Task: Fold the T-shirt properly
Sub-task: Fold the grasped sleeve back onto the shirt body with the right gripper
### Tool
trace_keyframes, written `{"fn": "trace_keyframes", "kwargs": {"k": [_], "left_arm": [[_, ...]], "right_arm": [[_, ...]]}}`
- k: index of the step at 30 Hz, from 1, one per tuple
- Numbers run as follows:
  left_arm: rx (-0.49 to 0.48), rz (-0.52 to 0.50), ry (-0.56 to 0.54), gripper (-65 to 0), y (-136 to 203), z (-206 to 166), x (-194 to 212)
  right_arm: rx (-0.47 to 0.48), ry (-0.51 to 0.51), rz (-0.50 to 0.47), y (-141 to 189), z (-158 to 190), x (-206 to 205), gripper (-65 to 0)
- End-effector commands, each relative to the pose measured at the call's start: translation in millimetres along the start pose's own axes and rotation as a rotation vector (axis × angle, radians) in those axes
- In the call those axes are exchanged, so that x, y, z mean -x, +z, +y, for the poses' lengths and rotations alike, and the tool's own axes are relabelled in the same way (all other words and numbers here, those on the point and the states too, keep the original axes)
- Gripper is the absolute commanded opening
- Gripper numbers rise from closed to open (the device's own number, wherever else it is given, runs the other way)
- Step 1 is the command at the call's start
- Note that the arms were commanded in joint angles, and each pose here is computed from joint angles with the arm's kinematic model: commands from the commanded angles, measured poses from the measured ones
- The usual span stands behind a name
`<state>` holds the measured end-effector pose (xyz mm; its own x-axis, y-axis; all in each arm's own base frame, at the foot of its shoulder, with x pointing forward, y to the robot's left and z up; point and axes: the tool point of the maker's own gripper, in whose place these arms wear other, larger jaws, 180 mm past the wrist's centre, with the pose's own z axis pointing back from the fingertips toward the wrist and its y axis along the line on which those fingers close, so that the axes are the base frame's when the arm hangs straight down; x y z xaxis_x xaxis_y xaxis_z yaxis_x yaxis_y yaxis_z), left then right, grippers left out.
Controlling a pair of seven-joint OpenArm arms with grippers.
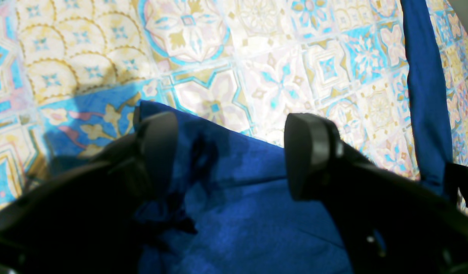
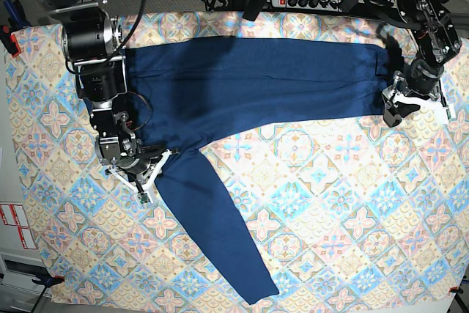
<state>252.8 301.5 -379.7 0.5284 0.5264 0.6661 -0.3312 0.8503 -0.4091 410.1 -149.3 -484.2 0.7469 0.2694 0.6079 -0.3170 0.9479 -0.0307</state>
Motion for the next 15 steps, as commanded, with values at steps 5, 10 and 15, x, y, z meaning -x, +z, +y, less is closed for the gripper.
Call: {"fn": "trace_keyframes", "kwargs": {"k": [5,10,15], "left_arm": [[0.012,-0.043,-0.015,-23.9,2.4,-2.7,-15.2],[0.012,-0.043,-0.015,-23.9,2.4,-2.7,-15.2],[0.012,-0.045,-0.015,-23.9,2.4,-2.7,-15.5]], "right_arm": [[0.002,0.015,0.084,5.8,-0.2,15.2,-64.8],[0.009,0.064,0.016,27.5,12.2,-1.2,-64.8],[0.042,0.054,0.006,56.7,11.2,2.4,-64.8]]}}
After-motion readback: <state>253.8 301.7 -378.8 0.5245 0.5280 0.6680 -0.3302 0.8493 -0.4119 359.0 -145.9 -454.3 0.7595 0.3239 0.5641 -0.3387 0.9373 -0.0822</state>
